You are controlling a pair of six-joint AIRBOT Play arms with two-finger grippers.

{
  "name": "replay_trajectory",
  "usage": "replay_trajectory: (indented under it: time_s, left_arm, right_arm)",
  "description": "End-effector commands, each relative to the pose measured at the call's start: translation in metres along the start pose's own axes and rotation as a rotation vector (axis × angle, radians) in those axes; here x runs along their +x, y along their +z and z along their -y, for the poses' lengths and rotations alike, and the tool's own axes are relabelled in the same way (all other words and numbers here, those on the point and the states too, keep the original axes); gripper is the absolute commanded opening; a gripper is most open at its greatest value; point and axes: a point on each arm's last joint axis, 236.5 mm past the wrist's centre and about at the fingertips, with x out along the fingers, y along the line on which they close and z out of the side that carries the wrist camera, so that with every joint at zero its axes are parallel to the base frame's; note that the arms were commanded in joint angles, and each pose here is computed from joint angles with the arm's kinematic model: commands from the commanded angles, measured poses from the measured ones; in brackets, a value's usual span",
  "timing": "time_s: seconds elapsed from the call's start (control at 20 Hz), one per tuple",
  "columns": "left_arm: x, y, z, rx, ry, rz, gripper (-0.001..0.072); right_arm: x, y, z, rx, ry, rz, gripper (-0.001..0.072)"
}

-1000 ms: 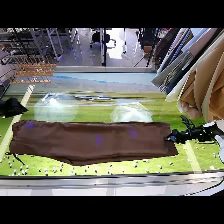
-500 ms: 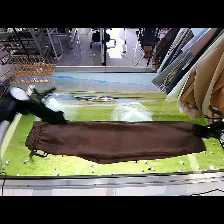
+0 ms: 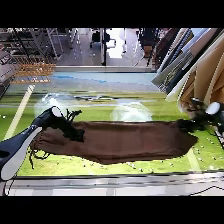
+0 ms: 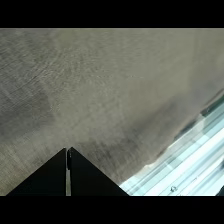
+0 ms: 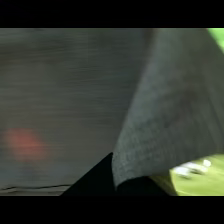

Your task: Fold the clothes and pants, and hang the long-sleeved shirts on hangers.

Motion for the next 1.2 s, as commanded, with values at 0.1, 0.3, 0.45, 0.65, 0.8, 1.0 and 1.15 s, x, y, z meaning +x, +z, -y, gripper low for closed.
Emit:
replay_trajectory:
  time_s: [0.1, 0.3, 0.45, 0.65, 0.8, 1.0, 1.15]
  left_arm:
    - [-0.033, 0.009, -0.012, -0.019, 0.008, 0.088, 0.0008]
    - [-0.078, -0.008, -0.017, -0.049, -0.007, 0.119, 0.0008]
    - [-0.092, -0.013, -0.023, -0.071, -0.010, 0.136, 0.0008]
    - [-0.091, -0.015, -0.024, -0.073, -0.014, 0.125, 0.0009]
    - [-0.091, -0.019, -0.022, -0.073, -0.021, 0.109, 0.0009]
    - [-0.091, -0.021, -0.021, -0.073, -0.026, 0.099, 0.0009]
    - [-0.090, -0.020, -0.019, -0.070, -0.028, 0.102, 0.0009]
  right_arm:
    - [0.019, -0.021, -0.221, -0.219, 0.185, 0.009, 0.0011]
    - [0.065, -0.056, -0.365, -0.310, 0.318, 0.090, 0.0011]
    - [0.106, -0.080, -0.419, -0.371, 0.360, 0.010, 0.0066]
    - [0.075, -0.045, -0.379, -0.500, 0.213, -0.021, 0.0516]
    - [0.029, 0.003, -0.271, -0.358, 0.111, 0.002, 0.0516]
    - [0.014, -0.019, -0.158, -0.204, 0.334, -0.091, 0.0515]
    - [0.029, -0.025, -0.116, -0.068, 0.568, -0.024, 0.0514]
